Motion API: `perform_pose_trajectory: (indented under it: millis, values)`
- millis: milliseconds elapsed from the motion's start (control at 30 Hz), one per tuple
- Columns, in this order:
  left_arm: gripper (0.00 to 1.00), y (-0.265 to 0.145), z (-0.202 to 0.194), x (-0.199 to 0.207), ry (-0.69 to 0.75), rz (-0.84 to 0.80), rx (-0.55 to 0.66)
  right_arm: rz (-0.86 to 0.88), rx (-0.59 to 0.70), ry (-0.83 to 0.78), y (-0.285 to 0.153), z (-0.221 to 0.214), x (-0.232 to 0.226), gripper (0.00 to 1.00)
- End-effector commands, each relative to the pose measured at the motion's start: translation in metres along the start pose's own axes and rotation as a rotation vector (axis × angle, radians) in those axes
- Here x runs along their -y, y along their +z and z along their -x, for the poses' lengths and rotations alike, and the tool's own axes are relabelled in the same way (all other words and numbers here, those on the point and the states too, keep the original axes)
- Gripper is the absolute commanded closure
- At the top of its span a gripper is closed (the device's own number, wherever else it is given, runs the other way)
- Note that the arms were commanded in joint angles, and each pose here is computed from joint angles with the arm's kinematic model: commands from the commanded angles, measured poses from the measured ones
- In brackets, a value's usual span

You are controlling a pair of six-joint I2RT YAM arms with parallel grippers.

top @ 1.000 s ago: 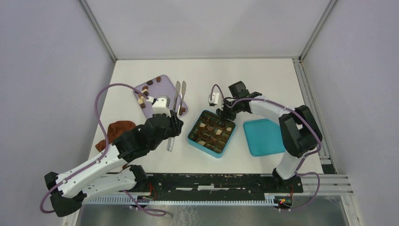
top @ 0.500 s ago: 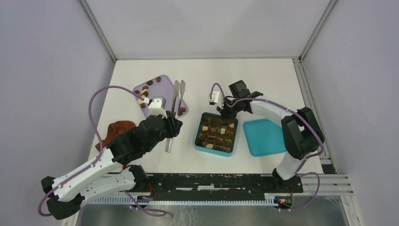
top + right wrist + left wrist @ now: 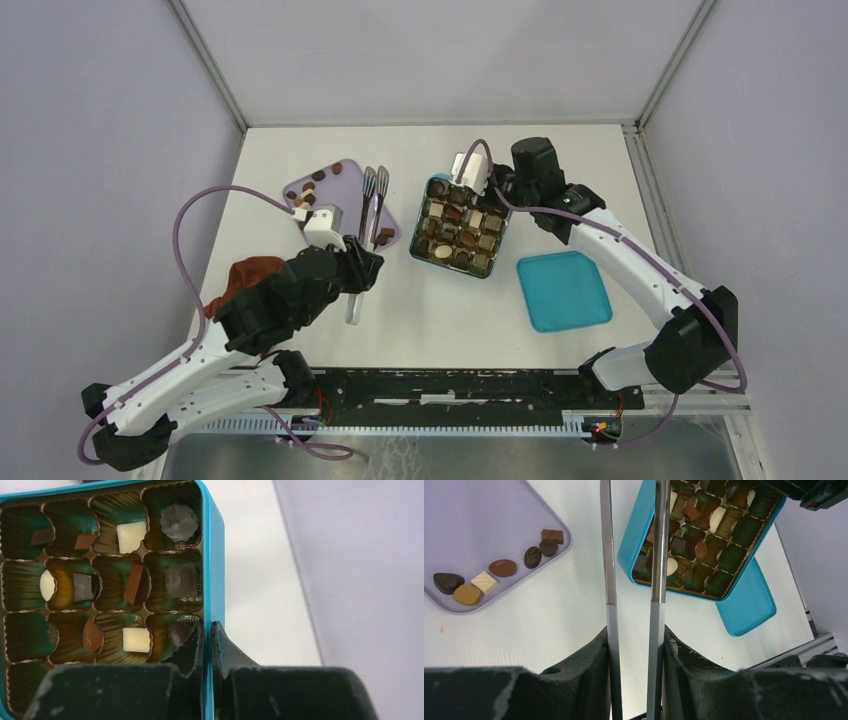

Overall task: Pack the chocolate
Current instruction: Pick up the packing box from the center of the board.

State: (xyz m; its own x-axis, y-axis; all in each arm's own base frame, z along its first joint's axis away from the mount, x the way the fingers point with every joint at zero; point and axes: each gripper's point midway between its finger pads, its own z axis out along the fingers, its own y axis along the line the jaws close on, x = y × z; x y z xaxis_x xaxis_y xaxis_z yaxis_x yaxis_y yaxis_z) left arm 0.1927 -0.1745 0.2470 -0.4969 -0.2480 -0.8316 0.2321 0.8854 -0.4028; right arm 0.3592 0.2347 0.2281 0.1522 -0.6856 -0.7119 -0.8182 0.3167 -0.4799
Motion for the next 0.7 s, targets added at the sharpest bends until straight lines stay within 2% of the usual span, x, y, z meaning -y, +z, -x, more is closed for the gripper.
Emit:
perform_pose_trajectory:
  millis: [0,400,667]
  values:
    - [0.6,-0.011,0.031,0.011,-0.061,-0.028,0.081,-0.173,0.098,-0.083,-0.034,0.053,0.044,1.0]
    - [0.6,-0.008,0.028,0.013,-0.047,-0.03,0.065,-0.129,0.121,-0.065,-0.036,0.057,0.033,1.0]
    - [0.59,0.003,0.018,0.018,-0.005,-0.026,0.015,0.111,0.115,0.132,0.008,0.003,-0.022,1.0]
